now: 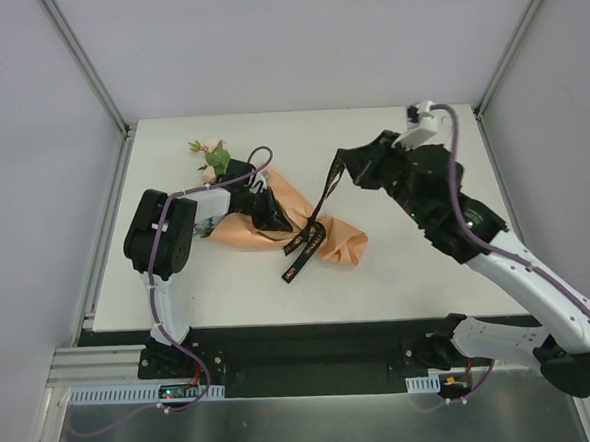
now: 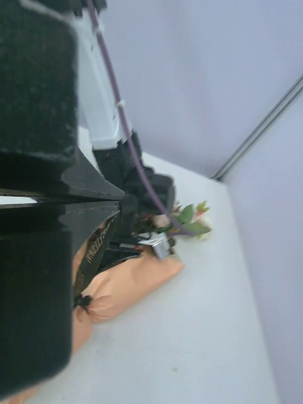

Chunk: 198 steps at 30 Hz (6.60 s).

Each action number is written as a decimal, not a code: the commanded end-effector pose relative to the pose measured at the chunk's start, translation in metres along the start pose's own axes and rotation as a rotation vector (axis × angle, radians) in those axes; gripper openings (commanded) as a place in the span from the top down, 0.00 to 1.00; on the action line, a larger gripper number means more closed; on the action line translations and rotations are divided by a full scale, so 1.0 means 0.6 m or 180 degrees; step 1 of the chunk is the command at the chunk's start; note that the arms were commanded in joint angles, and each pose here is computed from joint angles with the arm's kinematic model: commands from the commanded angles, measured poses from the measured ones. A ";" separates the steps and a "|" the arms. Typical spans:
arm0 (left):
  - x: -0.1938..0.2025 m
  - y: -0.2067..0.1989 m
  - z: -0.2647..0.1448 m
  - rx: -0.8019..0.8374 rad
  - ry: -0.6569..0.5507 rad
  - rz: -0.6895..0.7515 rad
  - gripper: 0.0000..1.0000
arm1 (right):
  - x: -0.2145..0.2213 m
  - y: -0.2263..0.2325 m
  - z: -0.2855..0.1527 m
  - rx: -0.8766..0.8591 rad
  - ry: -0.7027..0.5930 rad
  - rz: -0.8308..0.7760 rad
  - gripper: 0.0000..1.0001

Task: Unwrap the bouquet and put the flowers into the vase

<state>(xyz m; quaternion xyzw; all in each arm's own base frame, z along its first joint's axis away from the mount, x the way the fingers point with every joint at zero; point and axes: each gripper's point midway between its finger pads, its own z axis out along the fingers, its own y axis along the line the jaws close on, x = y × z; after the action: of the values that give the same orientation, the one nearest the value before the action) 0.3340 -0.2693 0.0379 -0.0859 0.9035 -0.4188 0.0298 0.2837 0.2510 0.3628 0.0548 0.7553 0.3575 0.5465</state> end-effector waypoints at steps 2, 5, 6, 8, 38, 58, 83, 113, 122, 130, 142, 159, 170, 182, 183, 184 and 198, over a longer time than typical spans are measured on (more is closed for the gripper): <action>0.008 0.018 0.004 -0.0157 0.0017 -0.0129 1.00 | -0.121 0.021 -0.094 -0.0022 -0.0503 -0.0312 0.99; 0.007 0.015 0.003 -0.0144 0.0009 -0.0117 1.00 | -0.137 0.020 -0.114 -0.0007 -0.0559 -0.0374 0.99; 0.007 0.014 0.002 -0.0145 0.0003 -0.0113 1.00 | -0.143 0.019 -0.118 0.0008 -0.0591 -0.0385 0.99; 0.007 0.011 0.000 -0.0137 -0.0001 -0.0091 1.00 | -0.153 0.013 -0.127 0.0067 -0.0655 -0.0466 0.99; 0.012 -0.140 -0.106 0.0375 -0.0366 0.0773 0.73 | 0.219 -0.200 0.044 0.1442 0.1686 -0.1391 0.20; 0.012 -0.140 -0.100 0.0408 -0.0300 0.0759 0.72 | 0.409 -0.197 0.078 0.1033 0.2527 -0.1069 0.71; 0.002 -0.127 -0.095 0.0376 -0.0289 0.0638 0.71 | 0.484 -0.087 0.029 0.0139 0.2734 -0.0936 0.99; 0.007 -0.095 -0.053 0.0365 0.0016 0.0317 0.78 | 0.369 -0.201 0.150 0.1236 0.1284 0.0047 0.74; 0.005 -0.085 -0.046 0.0311 0.0019 0.0259 0.78 | 0.397 -0.229 0.152 0.1442 0.1454 0.0031 0.71; 0.004 -0.080 -0.045 0.0264 -0.0013 0.0253 0.79 | 0.413 -0.234 0.155 0.1480 0.1614 -0.0051 0.71; 0.017 -0.033 -0.010 -0.0002 0.0049 0.0021 0.83 | 0.420 -0.229 0.164 0.1369 0.1641 -0.0081 0.88; 0.031 -0.043 -0.002 -0.0001 0.0099 0.0081 0.85 | 0.424 -0.230 0.174 0.1355 0.1747 -0.0059 0.95; 0.032 -0.027 0.008 -0.0056 0.0129 0.0015 0.87 | 0.349 -0.182 0.169 0.0791 0.1235 -0.0470 0.99; 0.031 -0.009 0.023 -0.0125 0.0177 -0.0069 0.88 | 0.323 -0.132 0.117 0.0246 0.1096 -0.0652 0.99; 0.030 -0.009 0.023 -0.0124 0.0168 -0.0063 0.88 | 0.319 -0.122 0.112 0.0155 0.1070 -0.0692 0.99; 0.031 -0.010 0.022 -0.0120 0.0171 -0.0063 0.88 | 0.320 -0.122 0.103 0.0094 0.1062 -0.0790 0.99; 0.027 0.000 0.027 -0.0166 0.0160 -0.0067 0.88 | -0.033 0.039 -0.138 -0.0376 -0.0137 -0.1097 0.99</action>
<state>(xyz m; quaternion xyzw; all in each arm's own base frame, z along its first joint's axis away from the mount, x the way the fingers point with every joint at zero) 0.3252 -0.2854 0.0382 -0.0777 0.9074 -0.4126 0.0166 0.2287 0.2759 0.3145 -0.1257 0.7714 0.3104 0.5411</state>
